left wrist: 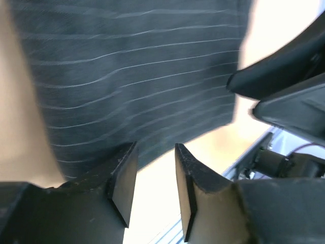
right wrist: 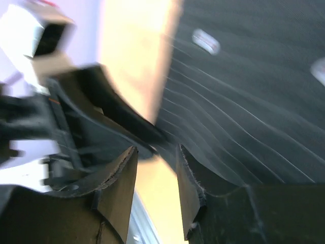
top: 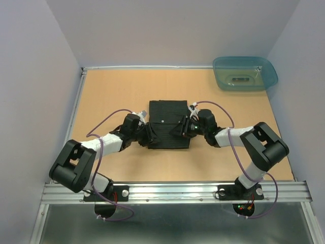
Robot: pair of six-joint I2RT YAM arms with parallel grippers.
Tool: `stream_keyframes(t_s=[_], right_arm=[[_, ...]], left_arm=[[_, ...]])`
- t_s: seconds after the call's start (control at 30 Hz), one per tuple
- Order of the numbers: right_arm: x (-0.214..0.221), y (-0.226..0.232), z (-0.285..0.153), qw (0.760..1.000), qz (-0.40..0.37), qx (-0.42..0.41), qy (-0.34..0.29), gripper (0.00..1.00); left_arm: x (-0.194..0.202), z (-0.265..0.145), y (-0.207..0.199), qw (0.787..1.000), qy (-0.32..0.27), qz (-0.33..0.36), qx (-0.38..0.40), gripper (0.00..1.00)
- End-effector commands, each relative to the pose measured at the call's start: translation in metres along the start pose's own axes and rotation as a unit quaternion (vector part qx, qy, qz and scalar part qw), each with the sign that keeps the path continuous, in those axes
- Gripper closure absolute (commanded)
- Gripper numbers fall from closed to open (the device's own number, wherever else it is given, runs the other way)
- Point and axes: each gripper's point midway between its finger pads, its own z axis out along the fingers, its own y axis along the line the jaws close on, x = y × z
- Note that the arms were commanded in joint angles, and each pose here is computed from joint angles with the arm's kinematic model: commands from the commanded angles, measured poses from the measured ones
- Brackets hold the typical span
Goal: Fold and stack the long sleeve shirts
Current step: Fold the shirt
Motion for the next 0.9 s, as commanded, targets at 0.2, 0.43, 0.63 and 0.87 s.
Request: stream_keyframes(t_s=[0.2,0.43,0.63,0.87], right_arm=[[0.05,-0.119,-0.025,0.988,0.076,0.136,-0.008,0.6],[0.024,-0.108,-0.042,0.992,0.063,0.105,-0.039,0.6],[-0.007,-0.051,-0.043,0.998,0.022,0.048,-0.029,0.59],[-0.071,0.001,-0.027,0.997,-0.041,0.009,-0.065,0.59]], left_arm=[[0.022,0.01,0.046,0.998,0.013,-0.053,-0.044,0.62],[0.02,-0.004,0.047,0.997,0.003,-0.058,-0.045,0.63],[-0.018,-0.024,0.002,0.999,-0.03,0.021,-0.011,0.46],[-0.109,-0.009,-0.046,0.995,-0.083,0.048,0.023,0.43]])
